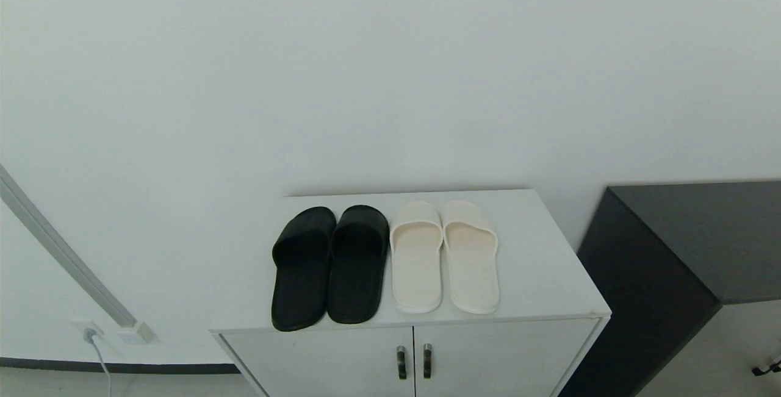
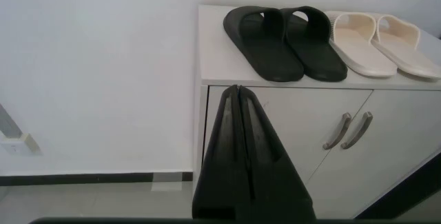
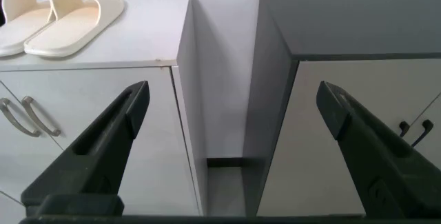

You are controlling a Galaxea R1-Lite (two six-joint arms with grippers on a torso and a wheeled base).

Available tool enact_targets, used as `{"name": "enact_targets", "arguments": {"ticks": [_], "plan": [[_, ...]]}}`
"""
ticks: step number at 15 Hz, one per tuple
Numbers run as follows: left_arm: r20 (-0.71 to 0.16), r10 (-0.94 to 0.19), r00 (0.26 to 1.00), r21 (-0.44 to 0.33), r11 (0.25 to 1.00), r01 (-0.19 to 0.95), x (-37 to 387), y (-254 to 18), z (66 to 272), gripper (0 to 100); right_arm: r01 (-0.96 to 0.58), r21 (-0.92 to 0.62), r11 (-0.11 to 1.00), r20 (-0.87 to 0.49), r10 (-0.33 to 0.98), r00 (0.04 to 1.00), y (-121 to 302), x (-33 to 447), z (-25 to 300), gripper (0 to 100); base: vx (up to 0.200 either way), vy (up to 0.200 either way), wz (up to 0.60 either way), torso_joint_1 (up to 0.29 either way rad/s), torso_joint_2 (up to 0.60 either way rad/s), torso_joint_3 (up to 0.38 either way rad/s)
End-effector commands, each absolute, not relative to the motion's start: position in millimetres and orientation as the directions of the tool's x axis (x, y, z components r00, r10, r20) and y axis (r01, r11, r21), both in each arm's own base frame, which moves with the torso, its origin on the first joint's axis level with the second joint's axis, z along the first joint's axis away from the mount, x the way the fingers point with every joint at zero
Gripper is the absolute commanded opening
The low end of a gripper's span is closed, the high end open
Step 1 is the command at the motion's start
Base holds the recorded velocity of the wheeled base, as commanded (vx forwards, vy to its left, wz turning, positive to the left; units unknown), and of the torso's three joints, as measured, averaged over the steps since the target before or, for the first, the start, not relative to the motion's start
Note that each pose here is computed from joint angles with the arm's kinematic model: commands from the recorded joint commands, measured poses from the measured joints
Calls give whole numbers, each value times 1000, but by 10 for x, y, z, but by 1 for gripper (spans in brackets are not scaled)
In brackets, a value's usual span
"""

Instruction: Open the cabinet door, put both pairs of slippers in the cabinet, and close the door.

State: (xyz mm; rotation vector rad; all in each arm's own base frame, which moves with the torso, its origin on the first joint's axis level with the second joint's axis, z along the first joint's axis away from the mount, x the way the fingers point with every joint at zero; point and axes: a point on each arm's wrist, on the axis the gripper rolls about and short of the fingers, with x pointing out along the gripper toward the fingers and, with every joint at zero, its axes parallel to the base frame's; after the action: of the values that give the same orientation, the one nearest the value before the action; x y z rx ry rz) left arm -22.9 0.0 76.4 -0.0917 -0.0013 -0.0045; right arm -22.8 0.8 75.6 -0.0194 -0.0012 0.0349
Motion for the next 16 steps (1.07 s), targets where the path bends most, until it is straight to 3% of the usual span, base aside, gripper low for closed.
{"name": "enact_targets", "arguments": {"ticks": [1, 8, 9, 10, 11, 14, 16], "plan": [[2, -3, 1000, -93, 996, 3, -229, 1, 764, 0, -43, -18, 999, 0, 43, 999, 10, -227, 757, 100, 0, 0, 0, 0, 0, 0], [2, -3, 1000, -90, 996, 3, -229, 1, 764, 0, -73, -48, 996, 2, 74, 997, 17, -229, 756, 100, 0, 0, 0, 0, 0, 0], [2, -3, 1000, -90, 996, 3, -229, 1, 764, 0, -67, -63, 996, 23, 69, 997, 16, -238, 809, 100, 0, 0, 0, 0, 0, 0], [2, -3, 1000, -90, 996, 3, -229, 1, 764, 0, -74, 2, 997, 76, 74, 994, 16, -289, 1144, 100, 0, 0, 0, 0, 0, 0], [2, -3, 1000, -90, 996, 3, -229, 1, 764, 0, -82, 154, 985, 47, 75, 996, 15, -264, 1616, 100, 0, 0, 0, 0, 0, 0], [2, -3, 1000, -90, 996, 3, -229, 1, 764, 0, -127, 86, 988, -198, 142, 970, 30, 83, 1545, 100, 0, 0, 0, 0, 0, 0], [2, -3, 1000, -90, 996, 3, -229, 1, 764, 0, -153, 94, 984, -238, 172, 956, 41, 302, 1524, 100, 0, 0, 0, 0, 0, 0]]}}
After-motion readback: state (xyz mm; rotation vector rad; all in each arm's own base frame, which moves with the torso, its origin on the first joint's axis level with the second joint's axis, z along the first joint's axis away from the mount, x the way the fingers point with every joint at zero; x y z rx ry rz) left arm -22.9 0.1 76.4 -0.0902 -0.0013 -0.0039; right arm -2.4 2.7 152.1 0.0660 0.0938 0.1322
